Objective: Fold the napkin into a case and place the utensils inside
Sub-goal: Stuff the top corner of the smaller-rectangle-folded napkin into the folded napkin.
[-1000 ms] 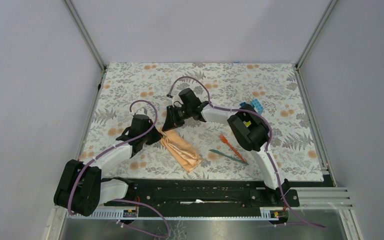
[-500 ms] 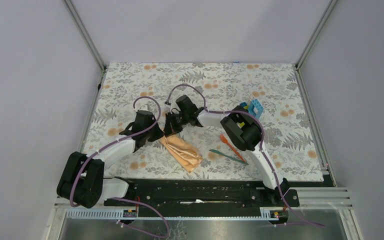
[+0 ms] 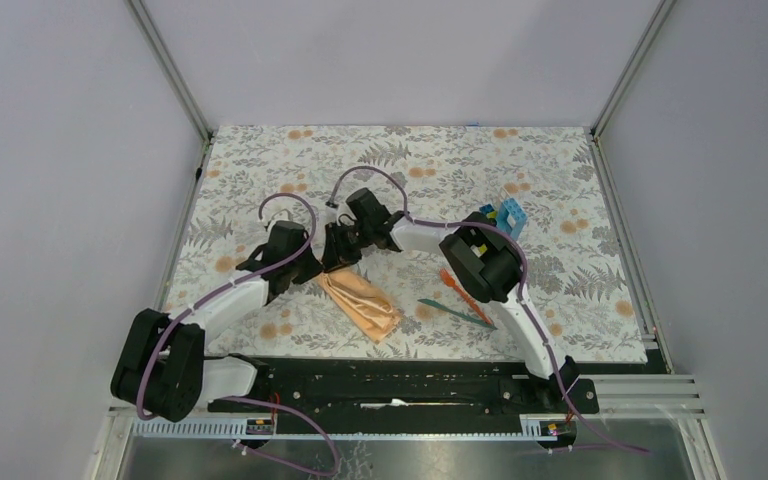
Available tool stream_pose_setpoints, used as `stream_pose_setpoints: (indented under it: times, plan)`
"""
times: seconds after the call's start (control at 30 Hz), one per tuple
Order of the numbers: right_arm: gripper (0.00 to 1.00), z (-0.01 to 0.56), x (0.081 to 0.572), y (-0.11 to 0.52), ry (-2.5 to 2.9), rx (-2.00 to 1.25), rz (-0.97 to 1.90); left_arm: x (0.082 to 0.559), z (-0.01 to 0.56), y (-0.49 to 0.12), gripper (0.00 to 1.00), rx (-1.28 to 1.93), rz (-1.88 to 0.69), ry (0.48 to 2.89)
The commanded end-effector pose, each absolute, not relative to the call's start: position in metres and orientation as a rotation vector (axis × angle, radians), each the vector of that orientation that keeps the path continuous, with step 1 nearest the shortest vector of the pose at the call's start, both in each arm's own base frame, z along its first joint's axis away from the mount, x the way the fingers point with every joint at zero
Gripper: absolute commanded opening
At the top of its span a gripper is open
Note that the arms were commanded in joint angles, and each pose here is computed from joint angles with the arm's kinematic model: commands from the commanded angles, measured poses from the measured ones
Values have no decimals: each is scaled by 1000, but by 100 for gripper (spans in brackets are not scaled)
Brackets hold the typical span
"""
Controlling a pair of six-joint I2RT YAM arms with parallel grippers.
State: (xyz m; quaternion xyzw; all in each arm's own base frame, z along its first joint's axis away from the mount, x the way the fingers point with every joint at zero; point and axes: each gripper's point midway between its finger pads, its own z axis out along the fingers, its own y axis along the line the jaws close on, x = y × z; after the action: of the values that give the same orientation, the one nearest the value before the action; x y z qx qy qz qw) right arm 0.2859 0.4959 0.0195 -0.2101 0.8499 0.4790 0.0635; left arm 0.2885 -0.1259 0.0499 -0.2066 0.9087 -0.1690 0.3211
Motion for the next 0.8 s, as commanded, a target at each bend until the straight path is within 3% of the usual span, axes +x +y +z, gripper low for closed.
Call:
stream_pose_setpoints:
  times: [0.0, 0.33, 0.77]
  plan:
    - [35, 25, 268, 478, 2581, -646, 1468, 290, 61, -135, 0, -565, -530, 2316]
    - [36, 77, 285, 464, 2450, -598, 1633, 276, 55, -123, 0, -543, -488, 2315]
    - [17, 76, 287, 482, 2421, -598, 1716, 282, 62, -129, 0, -521, -517, 2298]
